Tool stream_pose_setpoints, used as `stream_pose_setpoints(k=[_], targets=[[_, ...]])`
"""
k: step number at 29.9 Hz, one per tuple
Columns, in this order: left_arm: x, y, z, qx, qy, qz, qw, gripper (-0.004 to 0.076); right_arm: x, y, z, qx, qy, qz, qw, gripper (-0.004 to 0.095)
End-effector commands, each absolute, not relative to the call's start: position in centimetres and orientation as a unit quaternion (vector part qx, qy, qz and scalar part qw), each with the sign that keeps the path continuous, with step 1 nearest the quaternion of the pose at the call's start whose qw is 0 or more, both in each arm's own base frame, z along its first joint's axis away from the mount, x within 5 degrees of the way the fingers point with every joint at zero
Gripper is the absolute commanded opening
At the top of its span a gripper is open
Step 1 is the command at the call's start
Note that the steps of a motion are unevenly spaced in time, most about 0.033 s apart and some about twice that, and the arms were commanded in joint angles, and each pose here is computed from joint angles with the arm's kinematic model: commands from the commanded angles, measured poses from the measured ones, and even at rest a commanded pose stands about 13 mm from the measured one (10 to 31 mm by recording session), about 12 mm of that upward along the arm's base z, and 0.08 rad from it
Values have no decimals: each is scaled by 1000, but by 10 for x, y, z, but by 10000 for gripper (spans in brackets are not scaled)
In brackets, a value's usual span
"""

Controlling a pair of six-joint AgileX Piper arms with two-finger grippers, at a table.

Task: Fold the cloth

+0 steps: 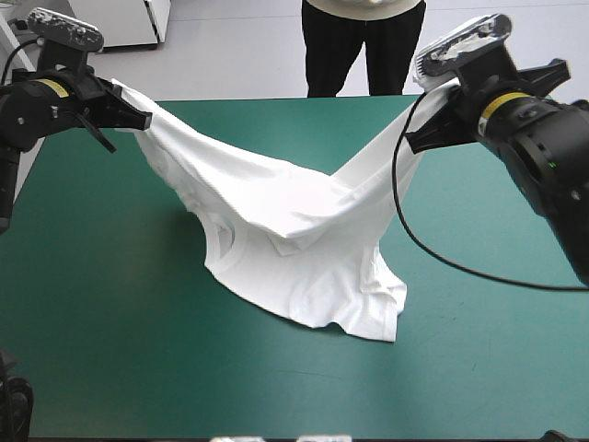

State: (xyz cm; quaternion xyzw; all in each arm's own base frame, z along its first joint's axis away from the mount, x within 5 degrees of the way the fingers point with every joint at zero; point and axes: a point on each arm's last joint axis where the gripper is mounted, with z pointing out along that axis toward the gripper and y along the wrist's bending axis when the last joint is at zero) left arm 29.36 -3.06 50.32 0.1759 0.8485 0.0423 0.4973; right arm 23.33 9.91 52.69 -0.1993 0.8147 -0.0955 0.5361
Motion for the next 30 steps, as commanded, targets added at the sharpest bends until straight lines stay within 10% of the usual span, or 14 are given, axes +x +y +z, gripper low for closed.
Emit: stream_pose_setpoints(k=[1, 23, 30], targets=[[303, -30, 514, 155, 816, 47, 555, -9, 276, 77, 513, -164, 803, -46, 571, -17], [478, -49, 347, 114, 845, 4, 523, -9, 462, 33, 361, -117, 849, -20, 514, 2], [486, -50, 331, 110, 852, -1, 512, 211, 466, 34, 356, -118, 851, -20, 511, 411]])
